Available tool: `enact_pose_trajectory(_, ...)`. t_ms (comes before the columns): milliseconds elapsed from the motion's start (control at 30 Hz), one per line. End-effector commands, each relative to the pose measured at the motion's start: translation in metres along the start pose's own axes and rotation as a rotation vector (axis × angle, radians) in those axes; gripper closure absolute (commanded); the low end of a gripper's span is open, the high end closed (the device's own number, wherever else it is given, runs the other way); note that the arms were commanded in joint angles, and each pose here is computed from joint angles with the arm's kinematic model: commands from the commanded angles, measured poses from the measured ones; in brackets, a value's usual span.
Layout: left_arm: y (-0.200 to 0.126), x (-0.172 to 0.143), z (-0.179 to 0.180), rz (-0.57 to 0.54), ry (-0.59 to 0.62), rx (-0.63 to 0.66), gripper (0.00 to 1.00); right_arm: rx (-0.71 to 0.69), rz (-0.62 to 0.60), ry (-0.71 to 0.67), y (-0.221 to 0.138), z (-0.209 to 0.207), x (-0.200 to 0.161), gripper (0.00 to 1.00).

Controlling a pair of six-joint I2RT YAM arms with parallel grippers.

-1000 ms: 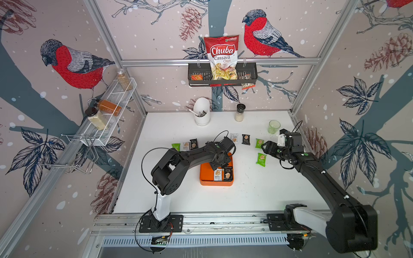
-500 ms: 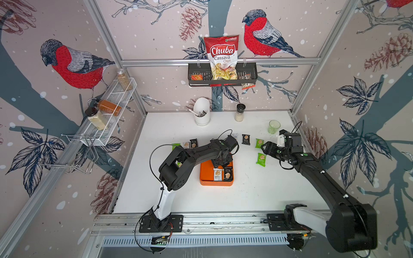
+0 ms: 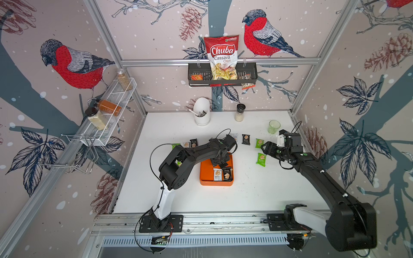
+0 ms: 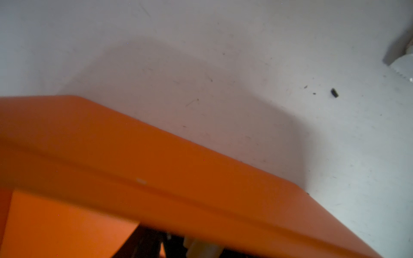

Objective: Take the cookies out of the storage box
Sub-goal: Pick up the cookie from the storage box.

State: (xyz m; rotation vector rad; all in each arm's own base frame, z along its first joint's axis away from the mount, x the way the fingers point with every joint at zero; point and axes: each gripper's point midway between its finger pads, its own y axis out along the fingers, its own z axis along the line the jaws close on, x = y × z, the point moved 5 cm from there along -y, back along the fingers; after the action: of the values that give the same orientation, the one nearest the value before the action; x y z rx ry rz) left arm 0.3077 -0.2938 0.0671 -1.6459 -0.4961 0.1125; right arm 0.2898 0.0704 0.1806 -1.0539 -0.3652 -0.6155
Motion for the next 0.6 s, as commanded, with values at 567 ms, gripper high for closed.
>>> enact_pose_trajectory(567,-0.035,0.001,0.001,-0.013,-0.056,-0.119,0.57,0.009,-0.017,-0.009,-0.002,0.003,0.005,0.27)
